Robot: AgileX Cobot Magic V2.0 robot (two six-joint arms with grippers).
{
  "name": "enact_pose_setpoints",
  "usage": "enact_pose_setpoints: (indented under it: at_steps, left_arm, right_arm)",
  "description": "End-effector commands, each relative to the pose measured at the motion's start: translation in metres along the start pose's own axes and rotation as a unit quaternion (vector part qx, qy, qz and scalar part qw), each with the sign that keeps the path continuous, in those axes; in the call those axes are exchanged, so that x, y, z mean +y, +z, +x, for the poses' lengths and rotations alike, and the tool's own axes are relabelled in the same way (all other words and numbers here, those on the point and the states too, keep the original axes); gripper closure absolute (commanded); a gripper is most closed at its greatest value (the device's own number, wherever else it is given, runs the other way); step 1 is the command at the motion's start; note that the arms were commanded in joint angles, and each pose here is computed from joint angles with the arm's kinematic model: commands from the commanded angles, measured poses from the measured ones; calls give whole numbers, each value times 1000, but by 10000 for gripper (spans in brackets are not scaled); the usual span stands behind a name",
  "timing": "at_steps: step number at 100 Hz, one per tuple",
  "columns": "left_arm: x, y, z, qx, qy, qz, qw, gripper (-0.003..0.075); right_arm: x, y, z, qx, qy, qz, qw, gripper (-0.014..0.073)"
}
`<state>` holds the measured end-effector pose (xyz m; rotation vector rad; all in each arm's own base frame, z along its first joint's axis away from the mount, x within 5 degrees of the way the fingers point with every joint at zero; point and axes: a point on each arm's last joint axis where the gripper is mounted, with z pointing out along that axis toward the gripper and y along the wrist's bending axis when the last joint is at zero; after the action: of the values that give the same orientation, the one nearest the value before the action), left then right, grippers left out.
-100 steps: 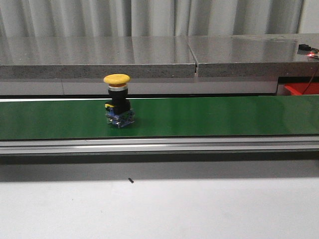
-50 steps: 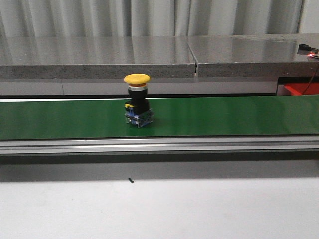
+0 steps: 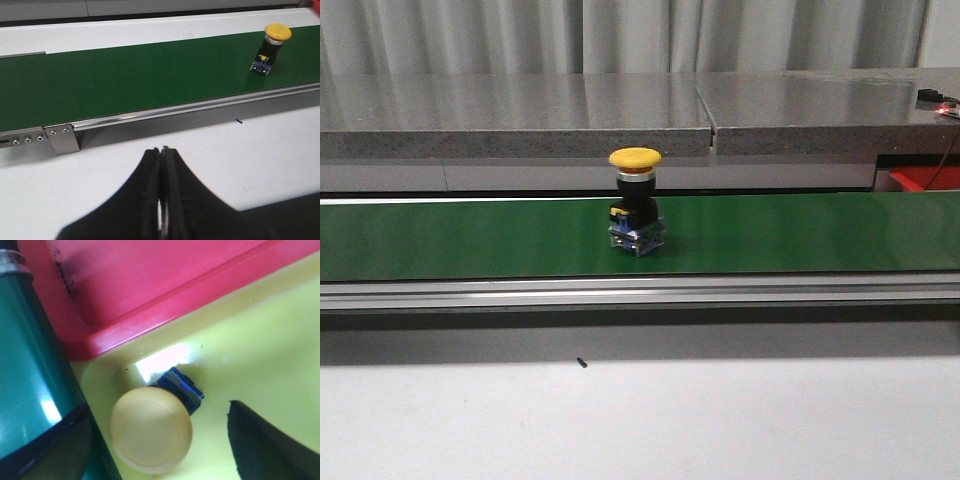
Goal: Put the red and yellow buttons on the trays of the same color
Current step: 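Carry the yellow button to the yellow tray section and release it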
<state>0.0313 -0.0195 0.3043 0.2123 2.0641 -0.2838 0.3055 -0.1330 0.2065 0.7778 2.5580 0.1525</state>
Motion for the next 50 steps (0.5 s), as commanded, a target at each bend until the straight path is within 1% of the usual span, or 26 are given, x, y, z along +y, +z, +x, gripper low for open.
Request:
enact_pose_setpoints:
  at_steps: [1,24,35,41,50]
  left_arm:
    - [-2,-4,-13,-41,-8,10,999,741]
    - [-2,-4,-13,-41,-8,10,999,741]
    - [-2,-4,-13,-41,-8,10,999,741]
    - [-2,-4,-13,-41,-8,10,999,741]
    - [-2,-4,-13,-41,-8,10,999,741]
  right_arm:
    - [3,-20,-10,-42,-12,-4,999,25]
    - [8,-45,-10,-69,-20,-9,997,25]
    - [16,-59,-8,-82,-31,-17,996,25]
    - [23,-65,-6,-88,-44,-23,995,25]
    - [38,-75,-1,-100,-82,-34,991,25]
